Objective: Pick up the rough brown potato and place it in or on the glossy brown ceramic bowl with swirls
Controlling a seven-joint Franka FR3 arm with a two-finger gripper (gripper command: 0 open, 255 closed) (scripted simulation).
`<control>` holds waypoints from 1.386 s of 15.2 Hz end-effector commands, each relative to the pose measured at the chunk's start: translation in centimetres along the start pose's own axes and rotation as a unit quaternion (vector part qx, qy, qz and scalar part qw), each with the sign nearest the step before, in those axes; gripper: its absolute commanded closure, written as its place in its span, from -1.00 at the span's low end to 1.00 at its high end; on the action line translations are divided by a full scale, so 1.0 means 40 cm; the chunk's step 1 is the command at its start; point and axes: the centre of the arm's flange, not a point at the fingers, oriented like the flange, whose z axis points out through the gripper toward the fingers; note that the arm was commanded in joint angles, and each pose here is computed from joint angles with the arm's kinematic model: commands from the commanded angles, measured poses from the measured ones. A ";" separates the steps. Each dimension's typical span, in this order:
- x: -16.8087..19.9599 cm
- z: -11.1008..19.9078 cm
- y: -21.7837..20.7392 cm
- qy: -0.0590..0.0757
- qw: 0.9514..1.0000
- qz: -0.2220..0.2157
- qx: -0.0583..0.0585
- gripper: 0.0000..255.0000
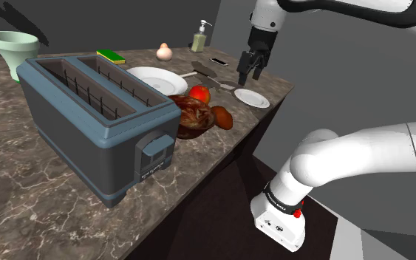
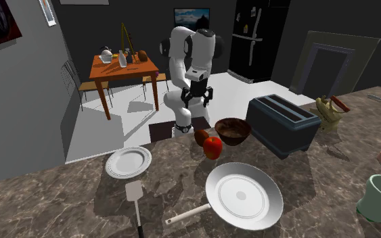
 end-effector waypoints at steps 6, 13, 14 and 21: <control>0.029 0.148 -0.115 0.008 0.998 -0.019 -0.059 -1.00; 0.058 0.325 -0.213 0.016 0.992 -0.039 -0.120 -1.00; 0.058 0.337 -0.210 0.016 0.992 -0.039 -0.120 -1.00; 0.061 0.409 -0.192 0.016 0.992 -0.039 -0.120 -1.00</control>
